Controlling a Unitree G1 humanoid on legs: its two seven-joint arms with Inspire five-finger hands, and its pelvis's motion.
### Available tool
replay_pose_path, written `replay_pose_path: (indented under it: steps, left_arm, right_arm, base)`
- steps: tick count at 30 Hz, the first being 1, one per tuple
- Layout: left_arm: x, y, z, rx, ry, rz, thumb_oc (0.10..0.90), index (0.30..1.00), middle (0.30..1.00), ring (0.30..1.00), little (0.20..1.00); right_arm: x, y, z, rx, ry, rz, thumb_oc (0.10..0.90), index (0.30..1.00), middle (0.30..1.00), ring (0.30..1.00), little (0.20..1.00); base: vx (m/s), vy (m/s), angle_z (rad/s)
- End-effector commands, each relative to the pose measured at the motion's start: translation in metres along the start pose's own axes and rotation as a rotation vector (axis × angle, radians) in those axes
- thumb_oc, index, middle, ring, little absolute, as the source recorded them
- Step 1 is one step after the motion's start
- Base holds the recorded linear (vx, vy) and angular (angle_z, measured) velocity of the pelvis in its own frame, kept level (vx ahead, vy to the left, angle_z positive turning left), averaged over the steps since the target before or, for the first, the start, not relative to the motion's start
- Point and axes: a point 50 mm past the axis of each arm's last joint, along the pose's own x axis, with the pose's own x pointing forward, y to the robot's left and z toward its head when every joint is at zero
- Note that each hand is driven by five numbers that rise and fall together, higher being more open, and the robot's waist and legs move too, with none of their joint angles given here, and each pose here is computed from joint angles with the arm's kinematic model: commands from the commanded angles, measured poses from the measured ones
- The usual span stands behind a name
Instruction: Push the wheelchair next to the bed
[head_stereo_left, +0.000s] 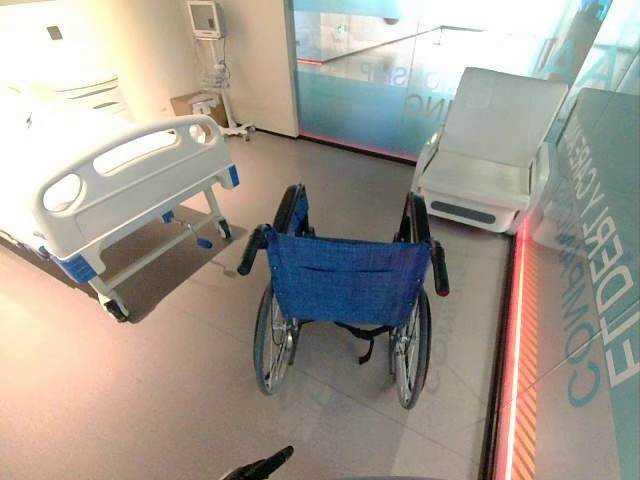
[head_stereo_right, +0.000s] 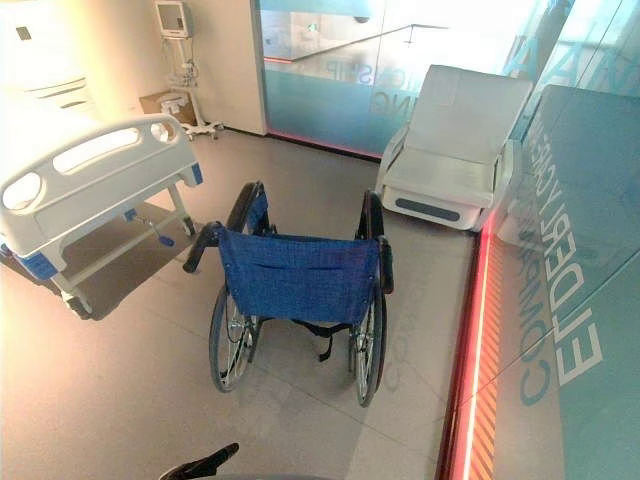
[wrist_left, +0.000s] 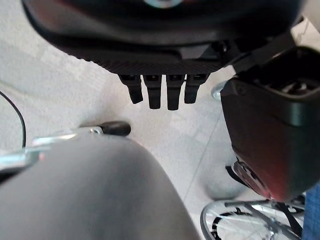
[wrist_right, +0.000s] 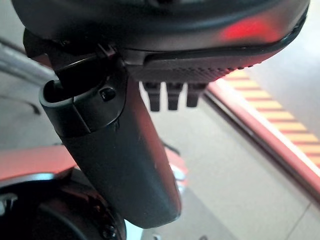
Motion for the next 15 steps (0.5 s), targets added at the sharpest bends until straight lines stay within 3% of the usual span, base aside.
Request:
replay_pose_path:
  steps: [1, 5, 8, 9, 15]
  left_arm:
    - [0.004, 0.005, 0.051, 0.011, -0.143, 0.052, 0.8, 0.9, 0.9, 0.9, 0.9]
    - [-0.005, 0.052, 0.088, -0.01, -0.226, 0.177, 0.8, 0.9, 0.9, 0.9, 0.9]
    - [-0.025, 0.104, 0.133, -0.025, -0.327, 0.282, 0.8, 0.9, 0.9, 0.9, 0.9]
    - [-0.028, 0.109, 0.138, -0.025, -0.34, 0.29, 0.8, 0.9, 0.9, 0.9, 0.9]
    - [-0.095, 0.175, 0.227, -0.065, -0.621, 0.462, 0.8, 0.9, 0.9, 0.9, 0.9]
  right_arm:
    - [-0.006, -0.032, 0.089, 0.169, -0.271, -0.058, 0.8, 0.9, 0.9, 0.9, 0.9]
    - [-0.025, -0.095, 0.107, 0.228, -0.332, -0.181, 0.8, 0.9, 0.9, 0.9, 0.9]
    - [-0.056, -0.156, 0.127, 0.27, -0.418, -0.314, 0.8, 0.9, 0.9, 0.9, 0.9]
    - [-0.059, -0.161, 0.13, 0.271, -0.43, -0.327, 0.8, 0.9, 0.9, 0.9, 0.9]
    - [-0.142, -0.239, 0.186, 0.37, -0.687, -0.587, 0.8, 0.9, 0.9, 0.9, 0.9]
  base:
    - [0.0, 0.0, 0.0]
    - [0.0, 0.004, -0.01]
    - [0.01, 0.014, -0.03]
    - [0.0, 0.0, 0.0]
    - [0.01, 0.011, 0.02]
